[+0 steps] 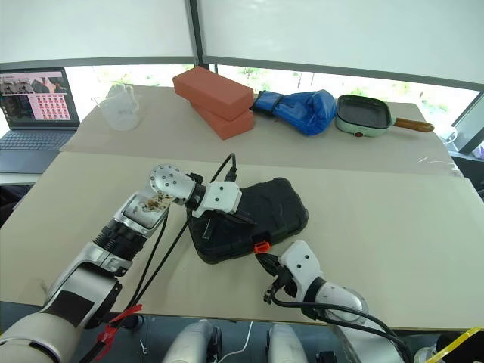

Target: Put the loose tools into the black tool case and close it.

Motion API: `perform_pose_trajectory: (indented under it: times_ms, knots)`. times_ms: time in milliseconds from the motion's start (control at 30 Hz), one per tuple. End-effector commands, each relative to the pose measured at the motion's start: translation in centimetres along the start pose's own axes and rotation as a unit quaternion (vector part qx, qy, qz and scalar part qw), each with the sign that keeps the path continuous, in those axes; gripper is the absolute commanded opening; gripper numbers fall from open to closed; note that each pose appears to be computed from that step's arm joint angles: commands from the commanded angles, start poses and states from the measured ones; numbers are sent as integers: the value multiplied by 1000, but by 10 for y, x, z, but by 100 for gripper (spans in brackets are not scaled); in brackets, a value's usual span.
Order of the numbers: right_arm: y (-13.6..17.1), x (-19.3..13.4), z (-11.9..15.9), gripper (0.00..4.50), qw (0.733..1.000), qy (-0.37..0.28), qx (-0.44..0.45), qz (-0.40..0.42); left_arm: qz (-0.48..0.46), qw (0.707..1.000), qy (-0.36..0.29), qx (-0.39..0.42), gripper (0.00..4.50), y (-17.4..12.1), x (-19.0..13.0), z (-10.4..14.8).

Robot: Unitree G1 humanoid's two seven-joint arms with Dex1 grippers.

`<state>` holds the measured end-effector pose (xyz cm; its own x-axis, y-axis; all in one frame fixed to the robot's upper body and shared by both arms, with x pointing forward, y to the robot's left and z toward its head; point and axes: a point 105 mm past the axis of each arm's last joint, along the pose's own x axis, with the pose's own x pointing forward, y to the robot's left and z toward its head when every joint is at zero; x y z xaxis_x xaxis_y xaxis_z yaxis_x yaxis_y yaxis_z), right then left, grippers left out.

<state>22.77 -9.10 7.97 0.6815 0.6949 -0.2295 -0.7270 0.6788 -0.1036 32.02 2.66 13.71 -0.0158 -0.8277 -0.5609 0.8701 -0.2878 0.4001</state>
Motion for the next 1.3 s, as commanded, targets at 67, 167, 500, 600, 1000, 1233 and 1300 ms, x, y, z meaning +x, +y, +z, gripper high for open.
perform_pose_trajectory:
  times_ms: [67, 167, 500, 600, 1000, 1233, 1300]
  knots:
    - [-4, -1, 20, 1, 999, -43, -26, -9, -28, 998, 38, -32, 0, -16, 9, -23]
    - [-7, -4, 23, 1, 998, -50, -33, -19, -30, 998, 36, -33, 0, -17, 11, -22]
    - [-20, -8, 33, 1, 995, -59, -67, -38, -30, 998, 39, -34, 0, -17, 14, -27]
    - [-24, -8, 35, 1, 995, -59, -77, -39, -32, 998, 41, -33, 0, -19, 14, -29]
    - [-30, 7, 44, 1, 993, -66, -101, -18, -24, 998, 42, -40, 0, -21, 13, -31]
    - [-35, -11, 51, 110, 995, -46, -81, 26, 10, 995, 39, -90, 54, -15, -7, -37]
    - [-43, -26, 54, 174, 995, -30, -83, 53, 27, 991, 26, -126, 109, -14, -25, -36]
